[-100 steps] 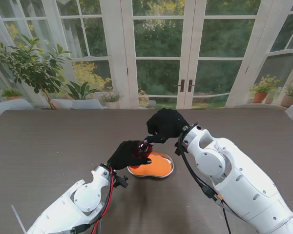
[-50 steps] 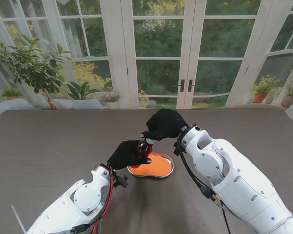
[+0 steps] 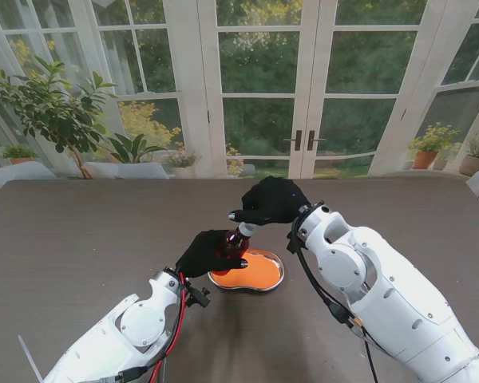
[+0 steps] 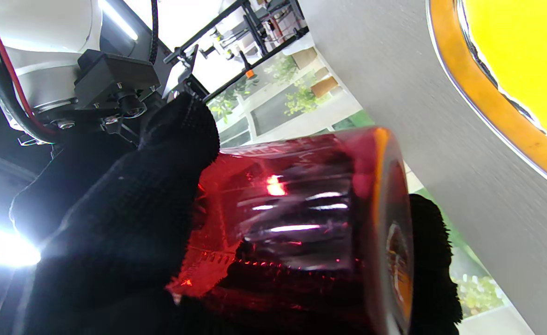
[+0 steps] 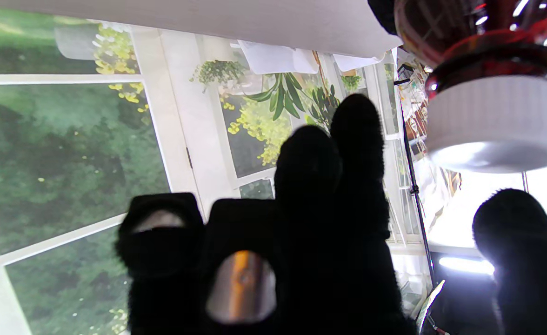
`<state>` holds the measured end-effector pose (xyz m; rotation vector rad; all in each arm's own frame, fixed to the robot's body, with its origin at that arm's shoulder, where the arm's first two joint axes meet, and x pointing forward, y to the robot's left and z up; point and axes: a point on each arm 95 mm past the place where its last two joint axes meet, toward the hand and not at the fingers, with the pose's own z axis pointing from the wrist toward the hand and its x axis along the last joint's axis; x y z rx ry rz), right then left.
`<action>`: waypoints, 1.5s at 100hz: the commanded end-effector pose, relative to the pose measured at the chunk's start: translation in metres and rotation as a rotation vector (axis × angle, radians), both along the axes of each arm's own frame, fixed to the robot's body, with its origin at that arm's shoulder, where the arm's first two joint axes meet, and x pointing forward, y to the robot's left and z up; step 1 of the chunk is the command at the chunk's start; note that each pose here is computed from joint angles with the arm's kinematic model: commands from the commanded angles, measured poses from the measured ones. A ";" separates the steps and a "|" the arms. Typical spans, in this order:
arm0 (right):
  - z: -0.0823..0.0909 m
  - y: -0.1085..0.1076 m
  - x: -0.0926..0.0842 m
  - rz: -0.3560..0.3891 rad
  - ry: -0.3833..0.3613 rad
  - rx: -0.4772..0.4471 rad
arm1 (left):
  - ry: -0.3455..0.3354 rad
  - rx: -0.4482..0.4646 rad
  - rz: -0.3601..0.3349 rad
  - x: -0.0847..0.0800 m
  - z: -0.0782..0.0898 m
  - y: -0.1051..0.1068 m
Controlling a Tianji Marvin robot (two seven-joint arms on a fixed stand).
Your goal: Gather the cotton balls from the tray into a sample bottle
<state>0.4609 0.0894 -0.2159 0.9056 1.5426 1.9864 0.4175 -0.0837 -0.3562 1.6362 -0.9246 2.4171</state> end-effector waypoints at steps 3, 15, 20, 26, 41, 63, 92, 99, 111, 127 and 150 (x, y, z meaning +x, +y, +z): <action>0.000 0.001 -0.001 0.001 0.013 -0.008 | 0.004 0.000 -0.019 -0.001 0.001 -0.004; 0.003 -0.004 -0.001 -0.009 0.020 0.008 | 0.004 0.001 -0.019 -0.001 0.002 -0.003; 0.004 -0.006 -0.001 -0.010 0.022 0.023 | 0.004 0.002 -0.019 -0.001 0.002 -0.003; 0.006 -0.008 -0.002 0.006 0.022 0.050 | 0.005 0.002 -0.019 -0.001 0.002 -0.003; 0.010 -0.014 -0.004 0.040 0.007 0.086 | 0.006 0.003 -0.018 -0.002 0.001 -0.003; 0.012 -0.020 -0.006 0.093 0.049 0.084 | 0.006 0.005 -0.018 -0.002 0.001 -0.002; 0.008 -0.022 -0.007 0.146 0.083 0.059 | 0.007 0.009 -0.021 -0.002 0.001 -0.002; 0.006 -0.021 -0.007 0.150 0.079 0.055 | 0.008 0.009 -0.022 -0.002 0.001 -0.002; 0.004 -0.019 -0.006 0.147 0.044 0.038 | 0.008 0.009 -0.023 -0.002 0.001 -0.003; 0.002 -0.016 -0.005 0.146 0.021 0.032 | 0.009 0.009 -0.023 -0.003 0.000 -0.003; 0.000 -0.015 -0.005 0.142 0.015 0.038 | 0.009 0.007 -0.021 -0.003 0.000 -0.003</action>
